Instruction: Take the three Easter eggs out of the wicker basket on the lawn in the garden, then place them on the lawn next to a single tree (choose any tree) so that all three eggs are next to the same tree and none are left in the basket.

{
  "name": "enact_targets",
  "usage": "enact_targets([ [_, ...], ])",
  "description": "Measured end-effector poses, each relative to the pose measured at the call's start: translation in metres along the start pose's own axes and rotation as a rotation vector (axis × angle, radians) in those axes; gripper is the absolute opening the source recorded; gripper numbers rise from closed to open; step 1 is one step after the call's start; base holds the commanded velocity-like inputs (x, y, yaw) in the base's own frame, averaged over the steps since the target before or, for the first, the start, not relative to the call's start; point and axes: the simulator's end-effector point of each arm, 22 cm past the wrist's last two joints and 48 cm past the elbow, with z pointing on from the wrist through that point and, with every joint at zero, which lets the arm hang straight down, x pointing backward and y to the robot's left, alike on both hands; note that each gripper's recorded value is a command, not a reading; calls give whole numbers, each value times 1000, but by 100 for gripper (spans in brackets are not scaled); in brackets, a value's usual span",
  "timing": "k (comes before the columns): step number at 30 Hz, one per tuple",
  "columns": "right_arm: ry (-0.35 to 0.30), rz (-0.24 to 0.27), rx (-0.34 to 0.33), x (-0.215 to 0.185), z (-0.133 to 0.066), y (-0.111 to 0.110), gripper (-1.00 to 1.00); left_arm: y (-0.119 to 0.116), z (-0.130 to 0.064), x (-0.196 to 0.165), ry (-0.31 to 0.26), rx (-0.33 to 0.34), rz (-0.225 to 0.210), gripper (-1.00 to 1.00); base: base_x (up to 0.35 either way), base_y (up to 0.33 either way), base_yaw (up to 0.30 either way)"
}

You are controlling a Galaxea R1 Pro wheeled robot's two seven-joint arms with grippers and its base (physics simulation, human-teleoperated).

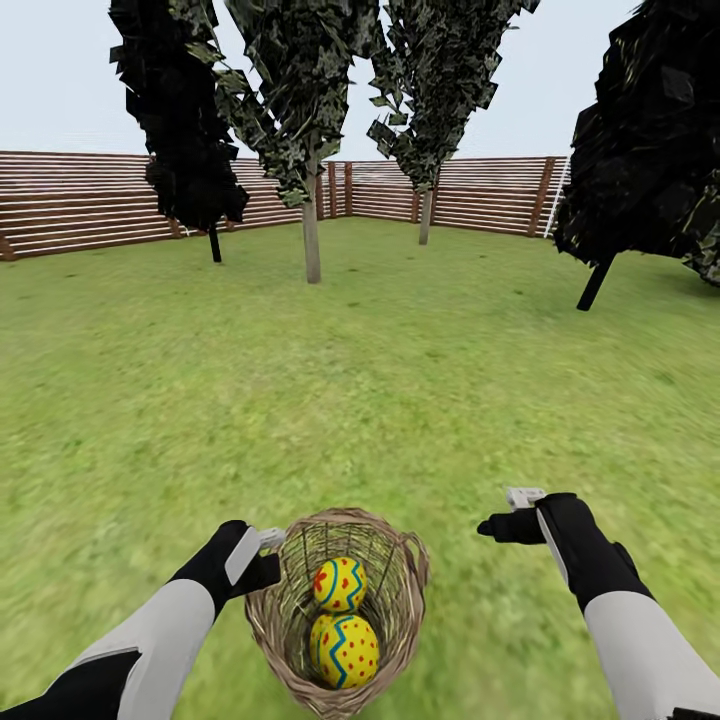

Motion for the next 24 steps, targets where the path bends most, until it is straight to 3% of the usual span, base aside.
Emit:
enact_targets([
  [24,18,0,-3,-16,-31,-1,100,-3,-44,-13,6,-4,1,-100,0,0,0],
])
